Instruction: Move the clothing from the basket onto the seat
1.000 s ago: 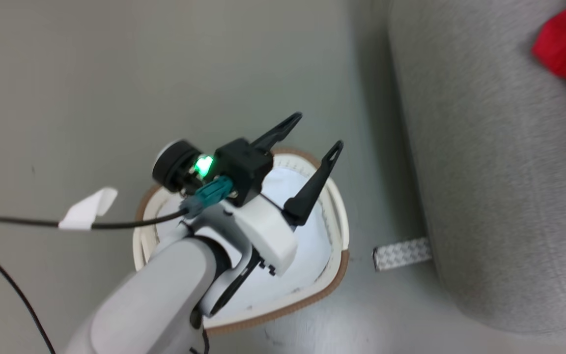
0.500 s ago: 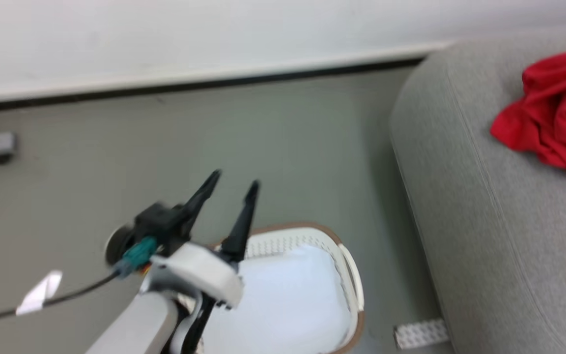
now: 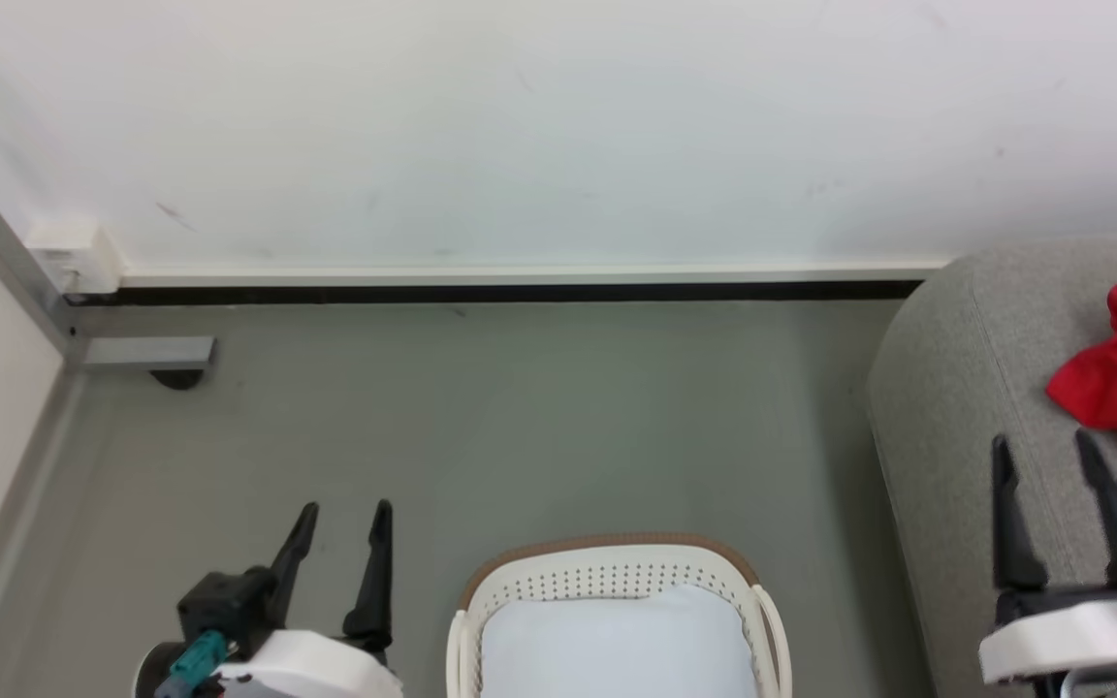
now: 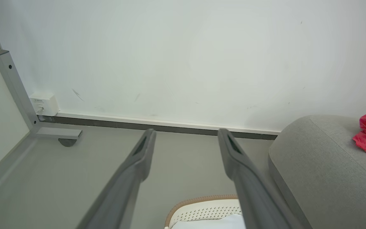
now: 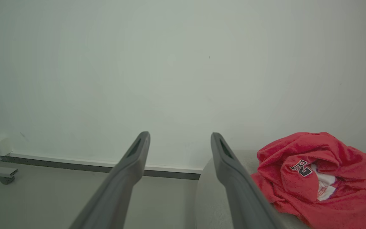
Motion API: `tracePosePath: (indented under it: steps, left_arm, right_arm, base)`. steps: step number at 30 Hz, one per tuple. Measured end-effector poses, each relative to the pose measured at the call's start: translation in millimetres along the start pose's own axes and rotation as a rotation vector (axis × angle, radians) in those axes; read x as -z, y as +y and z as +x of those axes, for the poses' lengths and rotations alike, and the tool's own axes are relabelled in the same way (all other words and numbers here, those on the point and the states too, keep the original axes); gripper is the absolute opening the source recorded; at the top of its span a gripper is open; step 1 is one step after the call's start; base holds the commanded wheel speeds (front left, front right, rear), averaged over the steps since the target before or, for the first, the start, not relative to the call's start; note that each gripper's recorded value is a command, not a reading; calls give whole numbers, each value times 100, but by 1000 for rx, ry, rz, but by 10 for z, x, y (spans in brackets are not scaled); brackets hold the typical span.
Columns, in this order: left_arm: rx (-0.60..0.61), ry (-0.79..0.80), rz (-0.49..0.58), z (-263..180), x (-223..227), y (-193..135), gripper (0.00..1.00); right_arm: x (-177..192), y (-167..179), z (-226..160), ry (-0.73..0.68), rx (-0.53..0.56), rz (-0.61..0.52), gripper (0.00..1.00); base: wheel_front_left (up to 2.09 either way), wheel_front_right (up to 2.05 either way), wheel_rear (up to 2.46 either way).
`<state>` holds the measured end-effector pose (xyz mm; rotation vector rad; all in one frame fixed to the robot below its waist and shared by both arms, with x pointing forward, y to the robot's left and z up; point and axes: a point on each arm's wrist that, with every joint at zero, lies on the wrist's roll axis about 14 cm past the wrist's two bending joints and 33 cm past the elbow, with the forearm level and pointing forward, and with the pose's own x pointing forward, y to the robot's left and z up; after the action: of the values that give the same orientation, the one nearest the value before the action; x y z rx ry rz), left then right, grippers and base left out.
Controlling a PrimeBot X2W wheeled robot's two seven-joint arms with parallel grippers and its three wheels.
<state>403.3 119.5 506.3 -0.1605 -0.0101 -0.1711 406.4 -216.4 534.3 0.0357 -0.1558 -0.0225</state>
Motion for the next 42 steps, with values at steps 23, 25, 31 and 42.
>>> tracePosePath:
  steps: [23, 25, 31, 42]
  left_arm:
    - [-99, -59, 0, -297, -32, 282, 100]
    - [-98, -52, 7, -298, -3, 291, 100]
    - [-96, -51, 4, -291, 11, 293, 100]
    - [-80, -50, 11, -269, 20, 275, 100]
  right_arm:
    - [467, 367, -382, 149, -70, 108, 100]
    - [493, 377, -377, 156, -72, 112, 100]
    - [470, 393, -350, 149, -77, 114, 100]
    - [457, 380, -367, 146, -73, 114, 100]
  base:
    - [0, 0, 0]
    - [0, 0, 0]
    - [0, 0, 0]
    - [0, 0, 0]
